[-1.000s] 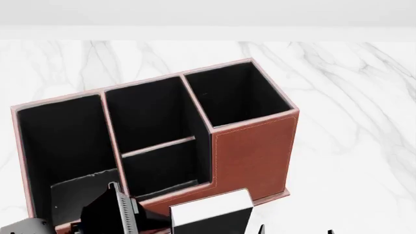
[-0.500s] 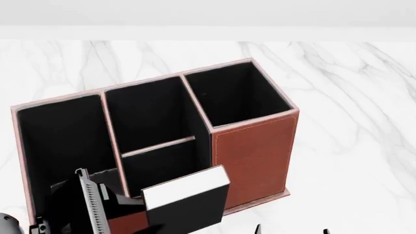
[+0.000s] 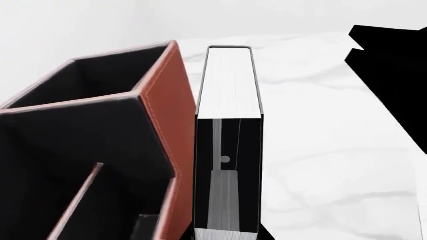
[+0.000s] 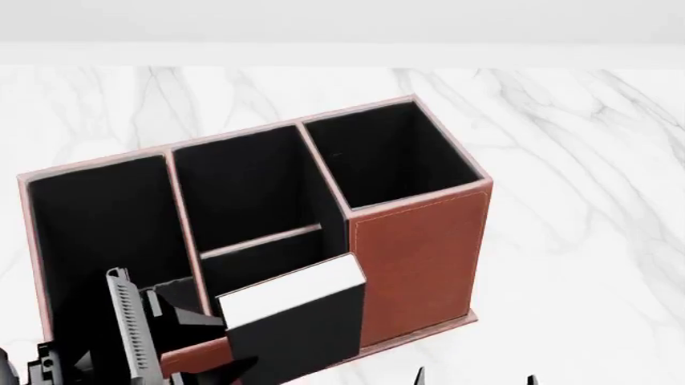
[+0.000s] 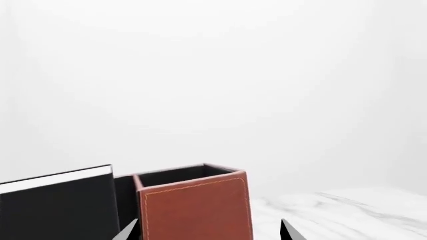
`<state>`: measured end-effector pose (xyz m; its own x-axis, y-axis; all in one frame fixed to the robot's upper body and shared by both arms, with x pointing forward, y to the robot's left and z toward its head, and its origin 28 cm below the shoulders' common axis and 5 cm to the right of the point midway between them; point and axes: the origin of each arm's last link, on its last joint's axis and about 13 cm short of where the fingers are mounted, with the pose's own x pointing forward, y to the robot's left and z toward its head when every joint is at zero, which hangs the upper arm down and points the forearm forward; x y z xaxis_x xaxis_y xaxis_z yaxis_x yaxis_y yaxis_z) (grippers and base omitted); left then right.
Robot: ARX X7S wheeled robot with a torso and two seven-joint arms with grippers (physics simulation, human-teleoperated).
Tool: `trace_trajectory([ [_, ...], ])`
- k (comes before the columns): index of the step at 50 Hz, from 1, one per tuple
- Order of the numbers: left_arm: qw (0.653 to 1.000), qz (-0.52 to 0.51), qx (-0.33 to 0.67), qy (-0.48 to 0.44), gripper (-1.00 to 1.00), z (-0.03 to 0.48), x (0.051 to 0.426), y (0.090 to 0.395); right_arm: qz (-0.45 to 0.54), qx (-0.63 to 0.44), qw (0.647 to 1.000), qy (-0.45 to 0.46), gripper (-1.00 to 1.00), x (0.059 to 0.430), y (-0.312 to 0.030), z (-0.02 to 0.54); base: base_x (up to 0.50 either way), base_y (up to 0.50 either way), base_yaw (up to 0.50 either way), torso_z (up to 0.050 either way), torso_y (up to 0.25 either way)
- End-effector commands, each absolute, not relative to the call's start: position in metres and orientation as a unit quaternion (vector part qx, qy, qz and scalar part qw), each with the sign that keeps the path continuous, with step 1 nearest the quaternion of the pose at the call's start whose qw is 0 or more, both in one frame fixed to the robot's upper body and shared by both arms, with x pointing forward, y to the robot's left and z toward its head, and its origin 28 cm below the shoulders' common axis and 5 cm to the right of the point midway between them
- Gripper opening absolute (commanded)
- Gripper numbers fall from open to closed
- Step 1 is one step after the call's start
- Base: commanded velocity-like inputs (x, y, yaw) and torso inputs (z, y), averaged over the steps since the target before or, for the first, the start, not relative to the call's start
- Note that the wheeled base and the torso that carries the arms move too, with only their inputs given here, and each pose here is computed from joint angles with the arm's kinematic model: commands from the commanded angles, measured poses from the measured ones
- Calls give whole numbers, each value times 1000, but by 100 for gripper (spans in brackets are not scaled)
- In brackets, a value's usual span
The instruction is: Pick up the book and place it in the back compartment of the caddy.
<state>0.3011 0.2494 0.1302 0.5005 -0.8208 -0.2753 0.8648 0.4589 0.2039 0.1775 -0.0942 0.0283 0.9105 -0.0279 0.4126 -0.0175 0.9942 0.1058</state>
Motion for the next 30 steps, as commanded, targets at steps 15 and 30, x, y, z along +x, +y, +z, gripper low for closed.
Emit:
trace_trajectory([
  [15,860,-492,129,46,-100,141,306,246,-6,50,970,-237,100,174,-92,27,0,0,0,0,1],
  [30,781,-609,69,115,-100,150,318,256,0,36,972,-231,100,175,-90,25,0,0,0,1,1],
])
